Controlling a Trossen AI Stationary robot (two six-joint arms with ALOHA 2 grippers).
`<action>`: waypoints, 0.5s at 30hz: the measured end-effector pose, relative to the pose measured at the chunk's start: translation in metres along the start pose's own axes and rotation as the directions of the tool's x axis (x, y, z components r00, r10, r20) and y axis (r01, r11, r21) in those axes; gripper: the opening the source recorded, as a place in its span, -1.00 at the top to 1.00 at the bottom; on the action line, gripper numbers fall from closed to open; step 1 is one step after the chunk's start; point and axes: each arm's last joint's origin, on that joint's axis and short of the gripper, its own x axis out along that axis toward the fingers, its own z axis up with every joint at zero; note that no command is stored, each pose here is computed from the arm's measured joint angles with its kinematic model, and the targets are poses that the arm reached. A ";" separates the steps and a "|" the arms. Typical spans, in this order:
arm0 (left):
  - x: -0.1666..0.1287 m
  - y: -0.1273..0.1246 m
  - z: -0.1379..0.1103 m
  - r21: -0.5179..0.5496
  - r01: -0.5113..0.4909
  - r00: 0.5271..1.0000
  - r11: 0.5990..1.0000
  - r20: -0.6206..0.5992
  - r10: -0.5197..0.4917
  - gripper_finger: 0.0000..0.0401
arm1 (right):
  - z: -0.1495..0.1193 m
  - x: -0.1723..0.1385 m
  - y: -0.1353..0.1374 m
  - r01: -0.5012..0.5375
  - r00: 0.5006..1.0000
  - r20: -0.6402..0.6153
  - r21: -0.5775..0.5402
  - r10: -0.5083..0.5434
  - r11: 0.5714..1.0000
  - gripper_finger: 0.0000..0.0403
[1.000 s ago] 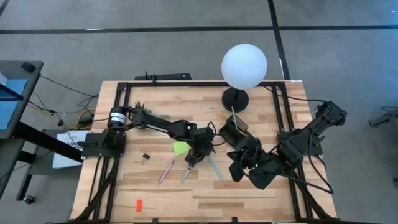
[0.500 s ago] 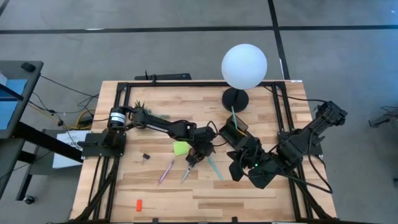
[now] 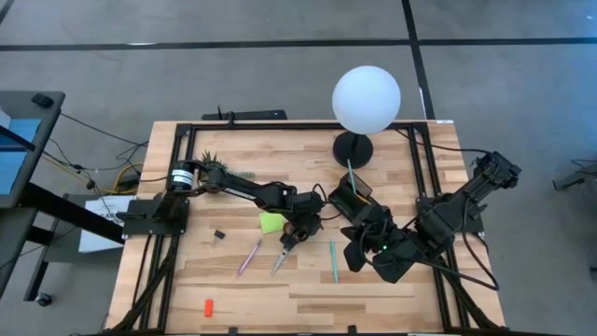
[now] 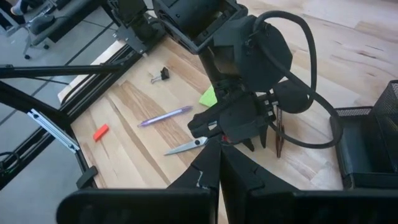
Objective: Pick and place office supplies into organizer
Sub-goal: Put the black pen into the black desk organizer
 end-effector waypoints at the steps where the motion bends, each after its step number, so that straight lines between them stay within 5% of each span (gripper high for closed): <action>1: 0.000 0.000 0.000 -0.008 0.000 1.000 1.000 0.001 0.000 0.56 | 0.000 0.000 0.000 0.000 1.000 0.000 0.000 0.000 1.000 1.00; 10: -0.001 0.001 0.005 -0.126 -0.005 0.999 0.992 0.032 0.009 0.56 | 0.000 0.000 0.000 0.002 1.000 -0.004 -0.003 -0.002 1.000 1.00; 15: -0.025 0.004 0.017 -0.132 -0.059 0.995 0.989 0.076 0.070 0.56 | 0.000 0.000 -0.001 0.004 1.000 -0.005 -0.005 -0.004 1.000 1.00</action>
